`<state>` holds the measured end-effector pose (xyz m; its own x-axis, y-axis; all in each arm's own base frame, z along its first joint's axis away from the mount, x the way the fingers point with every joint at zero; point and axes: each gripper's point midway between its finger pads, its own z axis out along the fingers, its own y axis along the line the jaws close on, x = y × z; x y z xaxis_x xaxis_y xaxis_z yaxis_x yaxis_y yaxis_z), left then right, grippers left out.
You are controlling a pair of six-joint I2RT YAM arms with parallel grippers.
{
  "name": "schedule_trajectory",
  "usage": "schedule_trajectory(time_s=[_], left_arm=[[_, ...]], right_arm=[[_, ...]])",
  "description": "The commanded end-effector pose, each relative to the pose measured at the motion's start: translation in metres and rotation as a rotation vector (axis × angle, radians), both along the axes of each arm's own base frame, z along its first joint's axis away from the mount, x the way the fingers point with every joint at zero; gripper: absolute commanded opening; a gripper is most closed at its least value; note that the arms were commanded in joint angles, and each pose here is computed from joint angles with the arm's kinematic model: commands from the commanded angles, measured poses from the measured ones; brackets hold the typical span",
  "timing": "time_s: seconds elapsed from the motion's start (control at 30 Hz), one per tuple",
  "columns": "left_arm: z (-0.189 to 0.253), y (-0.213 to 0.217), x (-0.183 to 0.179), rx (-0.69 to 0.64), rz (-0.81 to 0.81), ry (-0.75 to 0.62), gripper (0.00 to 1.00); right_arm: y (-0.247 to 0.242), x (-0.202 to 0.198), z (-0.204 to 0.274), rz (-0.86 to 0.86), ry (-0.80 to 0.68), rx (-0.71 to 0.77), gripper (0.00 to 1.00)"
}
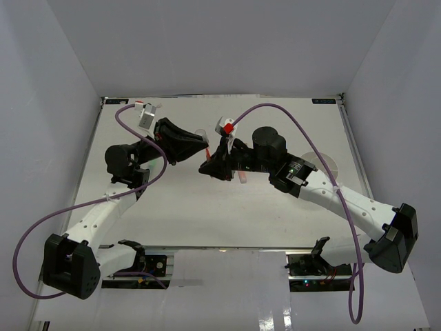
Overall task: Sort the stationery into containers
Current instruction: Close the pen cap on the pen.
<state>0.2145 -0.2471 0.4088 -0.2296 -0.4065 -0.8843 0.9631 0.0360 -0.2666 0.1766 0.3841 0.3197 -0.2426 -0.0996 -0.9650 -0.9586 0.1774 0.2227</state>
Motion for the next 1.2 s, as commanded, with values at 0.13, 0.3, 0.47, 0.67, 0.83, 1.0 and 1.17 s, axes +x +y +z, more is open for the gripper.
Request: schedule_trajectory(time_s=[0.13, 0.3, 0.47, 0.67, 0.83, 1.0, 1.17], left_arm=[[-0.006, -0.002, -0.004, 0.037, -0.012, -0.007, 0.0], [-0.01, -0.003, -0.004, 0.055, -0.017, 0.0, 0.0], [-0.015, -0.004, -0.007, 0.07, -0.033, 0.009, 0.0], [-0.019, -0.003, -0.009, 0.069, -0.033, 0.019, 0.0], [-0.015, -0.001, -0.008, 0.059, -0.013, 0.011, 0.0], [-0.01, -0.001, -0.008, 0.044, -0.009, 0.007, 0.0], [-0.002, 0.0, -0.008, 0.025, 0.003, -0.007, 0.0]], right_arm=[[0.0, 0.001, 0.02, -0.009, -0.053, 0.052, 0.08], [-0.001, 0.001, 0.022, -0.011, -0.056, 0.057, 0.08], [-0.001, 0.001, 0.026, -0.013, -0.067, 0.064, 0.08], [-0.001, 0.002, 0.034, -0.016, -0.085, 0.079, 0.08], [-0.003, 0.004, 0.033, -0.026, -0.088, 0.077, 0.08], [-0.004, 0.004, 0.027, -0.026, -0.079, 0.067, 0.08], [-0.003, 0.004, 0.026, -0.023, -0.077, 0.065, 0.08]])
